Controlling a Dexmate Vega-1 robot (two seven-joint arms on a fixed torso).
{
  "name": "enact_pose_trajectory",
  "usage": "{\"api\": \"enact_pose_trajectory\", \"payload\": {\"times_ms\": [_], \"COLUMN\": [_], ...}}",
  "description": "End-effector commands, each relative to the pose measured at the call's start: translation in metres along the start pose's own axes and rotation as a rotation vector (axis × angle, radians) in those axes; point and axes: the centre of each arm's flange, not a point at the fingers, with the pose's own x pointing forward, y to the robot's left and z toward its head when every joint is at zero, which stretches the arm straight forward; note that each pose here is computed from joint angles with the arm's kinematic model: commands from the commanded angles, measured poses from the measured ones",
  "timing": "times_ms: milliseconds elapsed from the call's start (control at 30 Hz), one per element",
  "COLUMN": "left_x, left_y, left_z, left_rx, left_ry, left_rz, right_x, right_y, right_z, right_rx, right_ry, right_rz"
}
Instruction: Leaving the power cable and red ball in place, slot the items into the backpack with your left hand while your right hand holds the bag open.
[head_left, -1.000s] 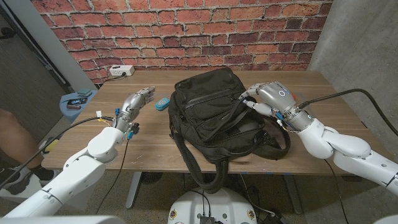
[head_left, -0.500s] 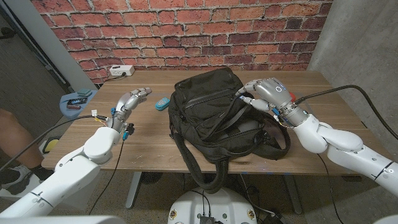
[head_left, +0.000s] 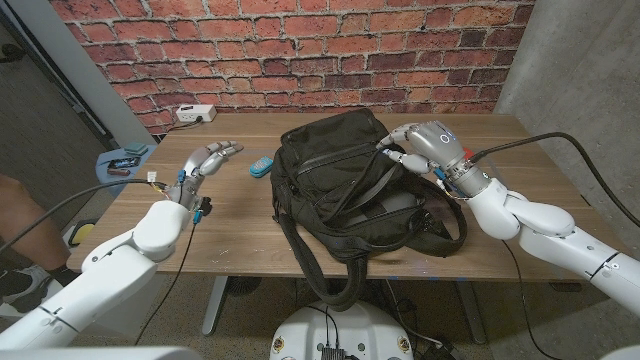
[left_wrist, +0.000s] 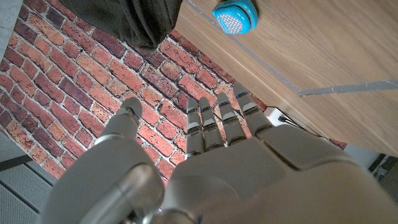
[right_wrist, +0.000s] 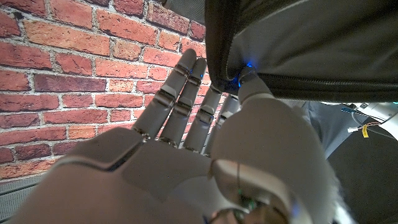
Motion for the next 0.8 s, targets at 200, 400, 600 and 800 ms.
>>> {"api": "enact_pose_trajectory", "payload": {"times_ms": [200,400,600,800], "left_x": [0.014,0.021,0.029,0.036], "left_y": [0.02,0.022,0.022,0.021], "left_z": [0.013,0.015,0.018,0.018], "left_rx": [0.242,0.292,0.37,0.456], "left_ry": [0.043,0.061,0.066,0.055], "left_rz": [0.037,0.049,0.054,0.035], "right_x": [0.009,0.01,0.011,0.014], "right_y": [0.002,0.0,-0.002,-0.003], "right_z": [-0.003,-0.002,-0.002,-0.004], "right_rx": [0.013,0.013,0.016,0.025], "right_ry": [-0.007,-0.01,-0.009,-0.01], "right_rz": [-0.04,-0.052,-0.064,-0.079]}}
